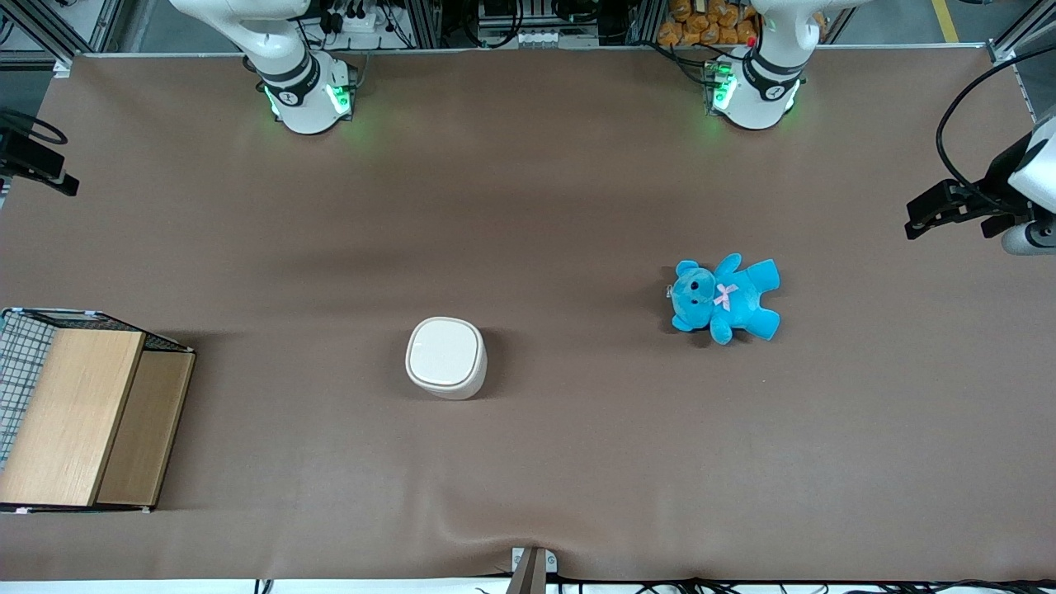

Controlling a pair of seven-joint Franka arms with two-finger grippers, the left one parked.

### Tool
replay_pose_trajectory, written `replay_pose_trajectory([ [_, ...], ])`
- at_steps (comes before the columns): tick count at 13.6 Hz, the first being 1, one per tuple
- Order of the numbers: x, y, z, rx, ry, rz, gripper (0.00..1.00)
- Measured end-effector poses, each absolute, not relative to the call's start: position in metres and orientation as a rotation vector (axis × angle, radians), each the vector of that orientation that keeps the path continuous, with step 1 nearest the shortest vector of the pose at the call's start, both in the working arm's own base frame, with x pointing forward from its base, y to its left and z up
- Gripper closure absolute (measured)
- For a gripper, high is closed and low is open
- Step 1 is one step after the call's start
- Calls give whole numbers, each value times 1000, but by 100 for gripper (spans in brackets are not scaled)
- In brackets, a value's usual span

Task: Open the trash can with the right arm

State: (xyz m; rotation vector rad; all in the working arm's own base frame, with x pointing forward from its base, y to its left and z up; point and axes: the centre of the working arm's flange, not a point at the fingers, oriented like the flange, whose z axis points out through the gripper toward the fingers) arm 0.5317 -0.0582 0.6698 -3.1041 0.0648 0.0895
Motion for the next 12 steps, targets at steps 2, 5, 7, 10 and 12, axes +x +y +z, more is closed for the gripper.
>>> replay_pose_trajectory([
  [2, 532, -58, 670, -3104, 65, 90, 0],
  [5, 532, -56, 670, -3104, 59, 90, 0],
  [7, 533, -50, 669, -3105, 42, 91, 0],
  [10, 544, -19, 655, -3104, -35, 133, 0],
  [12, 560, 13, 630, -3108, -46, 187, 0],
])
